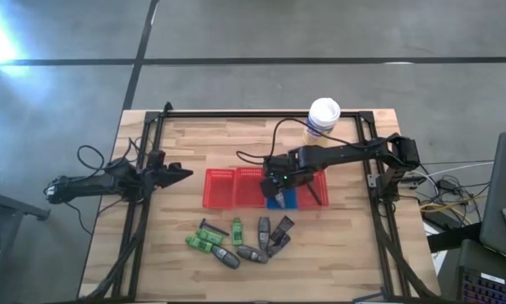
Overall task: Pick & Place Travel size toiletries
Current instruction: Put the razor into the right red bin
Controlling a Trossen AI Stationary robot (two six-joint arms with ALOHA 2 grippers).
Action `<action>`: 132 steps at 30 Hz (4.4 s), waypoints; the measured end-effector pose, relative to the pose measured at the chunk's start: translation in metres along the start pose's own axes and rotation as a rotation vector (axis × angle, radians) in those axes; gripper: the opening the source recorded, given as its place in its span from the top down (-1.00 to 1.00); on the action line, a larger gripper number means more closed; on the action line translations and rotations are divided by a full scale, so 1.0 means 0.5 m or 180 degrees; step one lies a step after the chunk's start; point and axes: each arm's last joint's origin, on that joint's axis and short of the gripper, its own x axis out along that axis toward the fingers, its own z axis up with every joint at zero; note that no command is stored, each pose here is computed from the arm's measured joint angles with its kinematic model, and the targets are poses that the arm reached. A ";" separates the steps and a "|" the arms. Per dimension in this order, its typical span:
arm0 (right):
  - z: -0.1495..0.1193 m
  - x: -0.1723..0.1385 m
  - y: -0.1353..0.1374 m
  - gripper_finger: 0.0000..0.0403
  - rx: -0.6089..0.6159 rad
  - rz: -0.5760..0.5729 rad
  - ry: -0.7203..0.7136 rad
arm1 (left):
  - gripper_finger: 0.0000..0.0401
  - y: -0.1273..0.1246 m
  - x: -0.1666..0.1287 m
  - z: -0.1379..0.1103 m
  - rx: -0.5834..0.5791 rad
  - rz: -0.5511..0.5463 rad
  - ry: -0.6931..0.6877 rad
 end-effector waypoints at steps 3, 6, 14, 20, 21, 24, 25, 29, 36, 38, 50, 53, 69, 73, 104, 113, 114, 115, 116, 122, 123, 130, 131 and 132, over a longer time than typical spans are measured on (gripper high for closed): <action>-0.003 -0.001 0.001 -0.71 0.0011 0.0011 0.0032 | -0.09 0.001 0.000 0.000 -0.0003 0.0040 -0.0036; -0.012 -0.001 0.004 -0.71 0.0114 0.0055 0.0146 | -0.09 0.002 0.000 0.000 -0.0038 0.0047 -0.0033; -0.074 0.001 0.035 -0.59 0.0268 0.0222 0.0308 | -0.09 0.002 0.000 0.000 -0.0101 0.0047 -0.0031; -0.103 0.002 0.043 -0.53 0.0378 0.0179 0.0215 | -0.09 0.002 0.000 0.000 -0.0075 0.0049 -0.0030; -0.107 0.002 0.044 -0.52 0.0386 0.0177 0.0216 | -0.09 0.002 0.000 0.000 -0.0059 0.0050 -0.0030; -0.111 0.002 0.045 -0.50 0.0422 0.0169 0.0191 | -0.09 0.002 0.000 0.000 -0.0049 0.0050 -0.0029; -0.113 0.002 0.045 -0.50 0.0426 0.0169 0.0188 | -0.09 0.002 0.000 0.000 -0.0048 0.0050 -0.0029; -0.113 0.002 0.045 -0.49 0.0460 0.0159 0.0132 | -0.09 0.002 0.000 0.000 -0.0048 0.0056 -0.0026; -0.112 0.002 0.045 -0.58 0.0422 0.0160 0.0121 | -0.09 0.032 -0.004 -0.020 -0.0202 0.0643 0.0375; -0.112 0.002 0.045 -0.62 0.0388 0.0160 0.0113 | -0.09 0.028 -0.005 -0.017 -0.0148 0.0820 0.0494; -0.099 -0.025 0.063 -0.76 0.0248 0.0251 -0.0212 | -0.09 -0.040 0.038 0.017 0.1026 0.1210 0.1319; -0.094 -0.033 0.066 -0.73 0.0198 0.0263 -0.0269 | -0.09 -0.038 0.055 0.012 0.1432 0.1408 0.1788; -0.098 -0.053 0.039 -0.57 0.0065 -0.0110 -0.0214 | 0.05 -0.035 0.144 -0.104 0.2910 0.1099 0.3549; -0.098 -0.058 0.038 -0.58 0.0021 -0.0091 -0.0219 | 0.13 -0.055 0.158 -0.136 0.3161 0.0966 0.3660; -0.097 -0.061 0.037 -0.50 -0.0091 -0.0095 -0.0277 | 0.46 0.018 0.197 -0.245 0.3487 0.1133 0.4230; -0.099 -0.062 0.038 -0.39 -0.0171 -0.0091 -0.0276 | 0.83 0.017 0.197 -0.246 0.3368 0.1128 0.4252; -0.099 -0.063 0.038 -0.37 -0.0185 -0.0085 -0.0276 | 0.84 0.015 0.196 -0.244 0.3346 0.1136 0.4241; -0.099 -0.064 0.038 -0.36 -0.0197 -0.0077 -0.0278 | 0.84 0.013 0.195 -0.242 0.3316 0.1158 0.4233; -0.099 -0.066 0.038 -0.34 -0.0215 -0.0064 -0.0282 | 0.84 0.010 0.195 -0.240 0.3280 0.1185 0.4219; -0.098 -0.079 0.040 -0.25 -0.0286 0.0058 -0.0315 | 0.84 -0.037 0.211 -0.213 0.3143 0.1217 0.4046; -0.098 -0.081 0.043 -0.23 -0.0333 0.0122 -0.0330 | 0.84 -0.047 0.214 -0.207 0.3152 0.1225 0.3963; -0.095 -0.105 0.081 -0.13 -0.0776 0.0940 -0.0260 | 0.84 -0.112 0.235 -0.157 0.3347 0.1205 0.3308; -0.096 -0.108 0.090 -0.11 -0.0899 0.1126 -0.0196 | 0.84 -0.115 0.236 -0.152 0.3400 0.1202 0.3260; -0.096 -0.111 0.098 -0.10 -0.1019 0.1294 -0.0154 | 0.84 -0.117 0.237 -0.151 0.3435 0.1181 0.3251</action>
